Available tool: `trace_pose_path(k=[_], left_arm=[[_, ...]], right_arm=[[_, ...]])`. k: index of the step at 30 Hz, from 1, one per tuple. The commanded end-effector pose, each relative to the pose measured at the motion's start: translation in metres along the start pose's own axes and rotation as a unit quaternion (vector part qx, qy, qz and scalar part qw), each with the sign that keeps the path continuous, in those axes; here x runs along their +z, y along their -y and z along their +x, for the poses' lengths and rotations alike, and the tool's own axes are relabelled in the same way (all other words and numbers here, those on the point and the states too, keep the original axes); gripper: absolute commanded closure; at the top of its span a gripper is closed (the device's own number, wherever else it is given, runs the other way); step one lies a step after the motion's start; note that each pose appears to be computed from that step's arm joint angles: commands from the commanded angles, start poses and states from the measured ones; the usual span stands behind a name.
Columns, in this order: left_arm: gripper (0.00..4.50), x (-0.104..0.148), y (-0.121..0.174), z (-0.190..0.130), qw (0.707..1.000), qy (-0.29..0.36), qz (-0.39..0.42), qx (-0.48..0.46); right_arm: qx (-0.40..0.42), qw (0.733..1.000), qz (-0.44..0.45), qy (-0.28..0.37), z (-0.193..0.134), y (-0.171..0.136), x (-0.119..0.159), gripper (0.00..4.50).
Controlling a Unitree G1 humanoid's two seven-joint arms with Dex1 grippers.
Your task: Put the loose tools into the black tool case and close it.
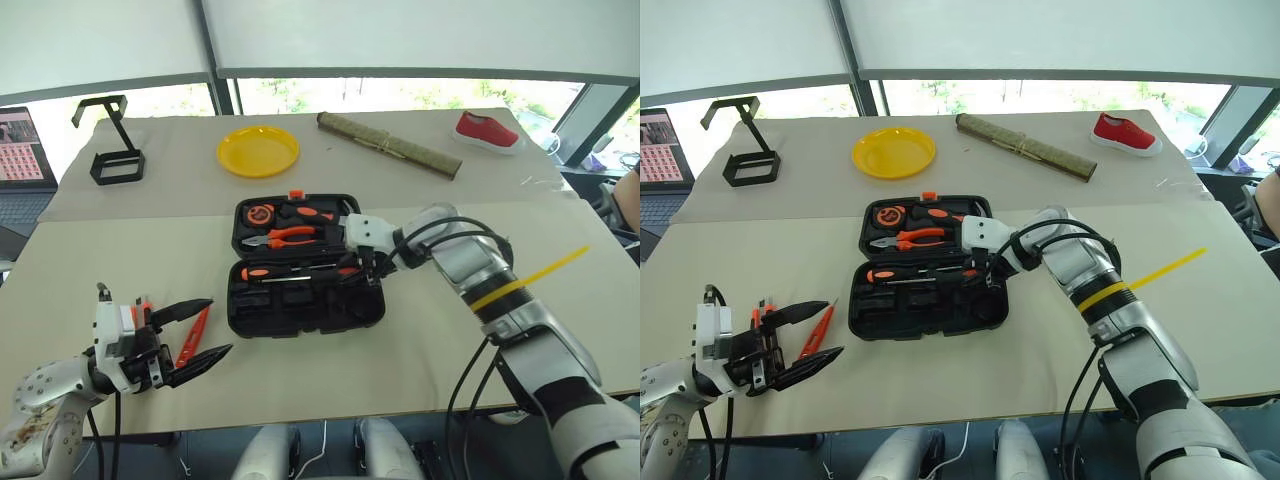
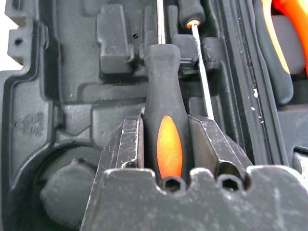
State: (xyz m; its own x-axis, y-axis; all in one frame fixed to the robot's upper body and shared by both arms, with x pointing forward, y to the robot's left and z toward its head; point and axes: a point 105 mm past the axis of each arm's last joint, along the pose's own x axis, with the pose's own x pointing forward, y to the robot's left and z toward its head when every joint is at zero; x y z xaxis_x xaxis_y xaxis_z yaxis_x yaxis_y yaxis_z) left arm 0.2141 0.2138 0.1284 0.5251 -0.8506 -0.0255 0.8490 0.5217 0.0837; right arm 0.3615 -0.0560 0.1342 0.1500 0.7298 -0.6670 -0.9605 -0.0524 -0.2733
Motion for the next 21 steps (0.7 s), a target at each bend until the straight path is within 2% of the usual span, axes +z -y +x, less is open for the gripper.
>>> trace_pose_path(k=[1,2,3,4,7,14,17,18,21], left_arm=[[0.0,0.008,0.003,0.002,1.0,0.003,0.026,-0.007],[0.0,0.008,0.003,0.002,1.0,0.003,0.027,-0.006],[0.0,0.008,0.002,0.002,1.0,0.003,0.028,-0.004],[0.0,0.008,0.002,0.001,1.0,0.003,0.029,-0.003],[0.0,0.009,0.002,0.0,1.0,0.003,0.031,0.003],[0.0,0.009,0.002,0.001,0.999,0.004,0.035,0.008],[0.0,0.01,-0.001,0.0,0.999,0.012,0.036,0.023],[0.0,0.009,-0.001,0.0,0.999,0.013,0.035,0.026],[0.0,0.008,0.0,0.001,0.999,0.012,0.034,0.024]], right_arm=[[0.012,1.0,-0.005,-0.003,-0.002,0.0,-0.001,2.97],[0.003,1.0,-0.016,0.004,-0.003,0.003,0.003,2.46],[-0.007,1.0,-0.027,0.013,-0.004,0.007,0.007,2.29],[-0.014,0.999,-0.034,0.019,-0.004,0.01,0.01,1.83],[0.009,0.998,-0.043,0.041,-0.016,0.008,0.023,0.83],[0.042,0.991,-0.053,0.112,-0.042,0.009,0.046,0.83],[0.003,0.983,-0.055,0.174,-0.041,0.016,0.056,1.53],[-0.007,0.98,-0.052,0.19,-0.038,0.017,0.057,1.9],[-0.014,0.979,-0.046,0.199,-0.024,0.014,0.052,2.89]])
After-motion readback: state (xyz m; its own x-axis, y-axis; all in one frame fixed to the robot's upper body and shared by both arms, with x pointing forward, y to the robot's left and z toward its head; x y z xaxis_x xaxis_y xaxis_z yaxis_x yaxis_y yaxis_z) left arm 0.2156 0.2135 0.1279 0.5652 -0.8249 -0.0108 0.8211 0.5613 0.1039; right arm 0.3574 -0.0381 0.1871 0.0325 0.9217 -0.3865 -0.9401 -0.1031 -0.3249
